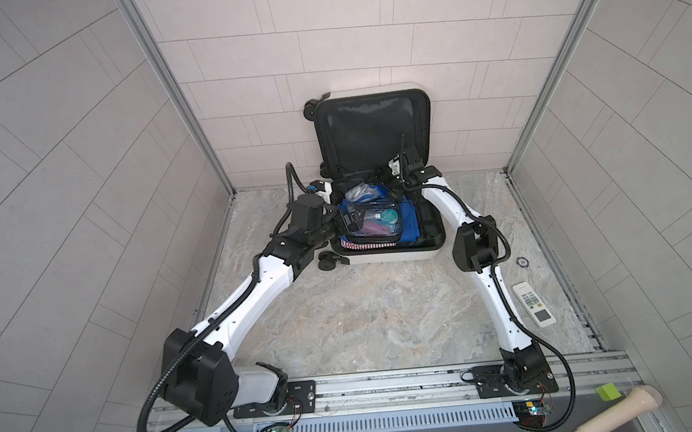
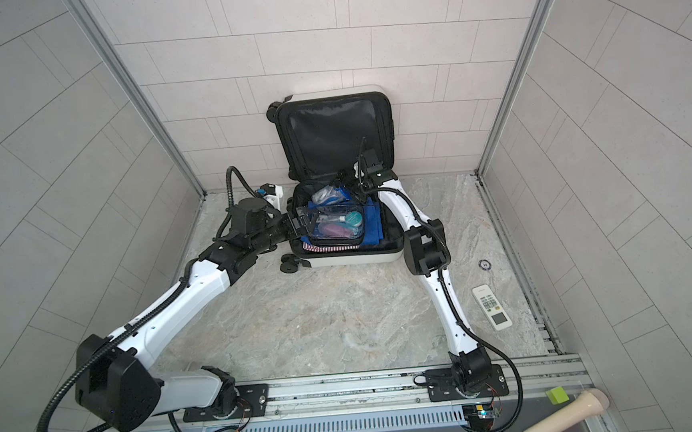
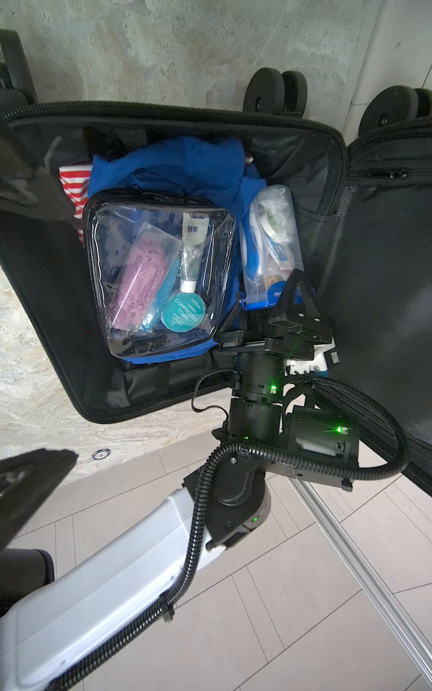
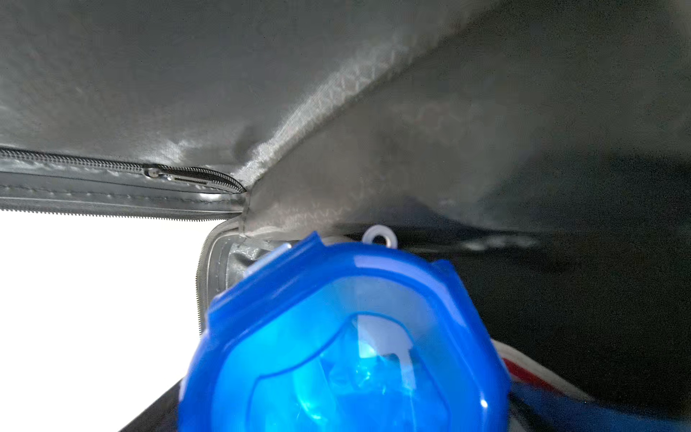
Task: Pack the luggage
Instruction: 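Lower the container into the suitcase beside the pouch with the right gripper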
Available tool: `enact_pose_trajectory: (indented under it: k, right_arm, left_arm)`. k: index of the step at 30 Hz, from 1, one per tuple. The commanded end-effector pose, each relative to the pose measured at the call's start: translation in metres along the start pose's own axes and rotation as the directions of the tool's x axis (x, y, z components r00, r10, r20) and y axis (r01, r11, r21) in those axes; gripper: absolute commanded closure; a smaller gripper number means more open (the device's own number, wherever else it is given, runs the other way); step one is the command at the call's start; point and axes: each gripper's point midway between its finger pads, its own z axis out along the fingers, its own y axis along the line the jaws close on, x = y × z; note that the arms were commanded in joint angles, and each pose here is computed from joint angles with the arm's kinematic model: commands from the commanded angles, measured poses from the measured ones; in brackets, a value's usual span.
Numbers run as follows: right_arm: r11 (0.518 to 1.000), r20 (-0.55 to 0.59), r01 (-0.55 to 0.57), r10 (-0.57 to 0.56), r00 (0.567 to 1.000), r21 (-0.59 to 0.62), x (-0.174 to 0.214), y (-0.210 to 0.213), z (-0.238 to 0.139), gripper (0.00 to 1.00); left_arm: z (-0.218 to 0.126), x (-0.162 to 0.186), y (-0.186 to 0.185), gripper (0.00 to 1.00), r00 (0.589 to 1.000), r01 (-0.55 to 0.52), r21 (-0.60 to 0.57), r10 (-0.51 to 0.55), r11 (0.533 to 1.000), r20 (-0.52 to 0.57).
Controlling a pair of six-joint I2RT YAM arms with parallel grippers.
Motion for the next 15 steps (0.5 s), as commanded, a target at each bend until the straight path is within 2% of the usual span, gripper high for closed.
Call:
enact_pose_trajectory:
  k: [1,7,15]
  right_arm:
    - [0.999,0.044,0.053,-0.053,0.998,0.008,-0.015,0.012,-0.026,0.0]
    - [0.988,0.033,0.086,-0.091,0.995,0.129,-0.02,-0.009,-0.063,0.01]
    - [0.957,0.035,0.207,-0.218,0.975,0.203,-0.015,0.002,-0.108,0.01]
  left_arm:
    - [-0.011,-0.01,-0.004,0.0,0.999,-0.003,0.008,0.003,1.0,0.035]
    - [-0.017,-0.014,-0.008,0.0,0.999,-0.006,0.01,0.006,1.0,0.048]
    - [-0.031,-0.032,-0.005,0.0,0.995,-0.004,-0.011,0.005,1.0,0.098]
